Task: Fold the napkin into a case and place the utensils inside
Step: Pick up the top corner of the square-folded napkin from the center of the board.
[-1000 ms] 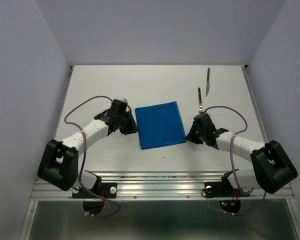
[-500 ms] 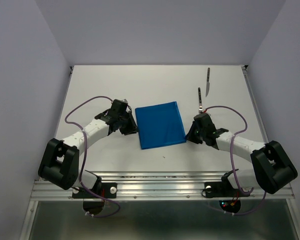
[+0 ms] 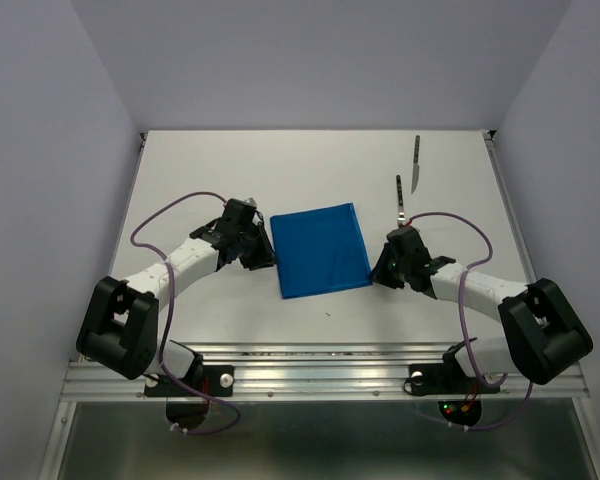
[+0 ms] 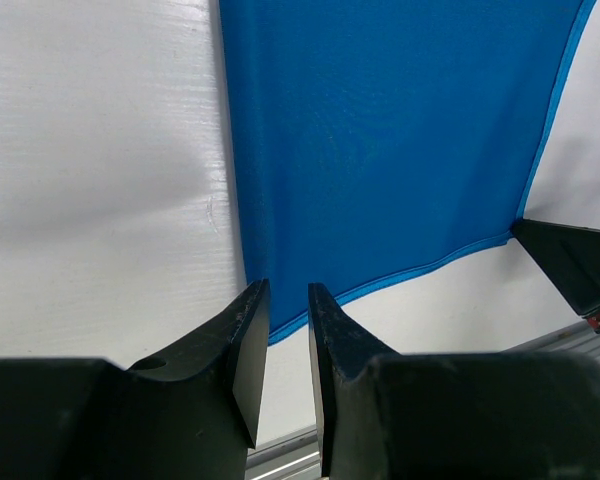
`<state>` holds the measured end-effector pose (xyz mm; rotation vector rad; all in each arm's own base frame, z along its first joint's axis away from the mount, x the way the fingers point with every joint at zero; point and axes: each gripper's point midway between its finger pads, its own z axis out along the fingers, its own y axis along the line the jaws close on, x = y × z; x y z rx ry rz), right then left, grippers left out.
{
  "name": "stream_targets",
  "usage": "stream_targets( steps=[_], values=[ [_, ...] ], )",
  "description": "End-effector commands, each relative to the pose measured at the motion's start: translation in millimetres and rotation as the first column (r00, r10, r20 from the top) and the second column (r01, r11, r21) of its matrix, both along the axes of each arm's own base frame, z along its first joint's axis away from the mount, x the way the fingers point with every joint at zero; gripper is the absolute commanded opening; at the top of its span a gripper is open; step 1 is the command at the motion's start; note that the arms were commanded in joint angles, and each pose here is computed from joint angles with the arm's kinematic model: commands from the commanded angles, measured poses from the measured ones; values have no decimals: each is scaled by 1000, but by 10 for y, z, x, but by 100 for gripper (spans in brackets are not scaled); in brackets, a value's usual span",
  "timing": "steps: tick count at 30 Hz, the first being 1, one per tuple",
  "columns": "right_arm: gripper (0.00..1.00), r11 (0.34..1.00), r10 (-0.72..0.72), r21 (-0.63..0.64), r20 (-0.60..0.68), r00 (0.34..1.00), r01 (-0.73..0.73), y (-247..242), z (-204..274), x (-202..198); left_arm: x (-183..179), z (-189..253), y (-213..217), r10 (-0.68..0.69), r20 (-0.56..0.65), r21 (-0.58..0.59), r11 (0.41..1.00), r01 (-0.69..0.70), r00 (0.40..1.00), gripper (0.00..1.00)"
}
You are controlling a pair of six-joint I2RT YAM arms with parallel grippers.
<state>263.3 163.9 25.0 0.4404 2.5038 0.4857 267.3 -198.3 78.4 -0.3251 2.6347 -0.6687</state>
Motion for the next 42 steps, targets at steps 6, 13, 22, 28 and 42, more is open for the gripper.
stream_targets(
  steps=[6,13,22,28,42],
  values=[
    [18,1000,-2,25,71,997,0,59,184,176,10,29,-35,-24,22,-10,1000,24,999,34],
    [14,1000,2,26,94,996,-4,56,269,193,11,25,-33,-22,22,-9,1000,22,1000,33],
    [10,1000,10,27,109,994,-13,63,346,208,13,33,-43,-24,24,-12,1000,24,999,34],
    [1,999,14,28,106,994,-17,74,341,211,10,32,-42,-23,23,-12,1000,23,999,34],
    [1,996,43,66,133,990,-52,187,456,281,12,28,-38,-21,22,-12,1000,22,1000,34]
  ],
)
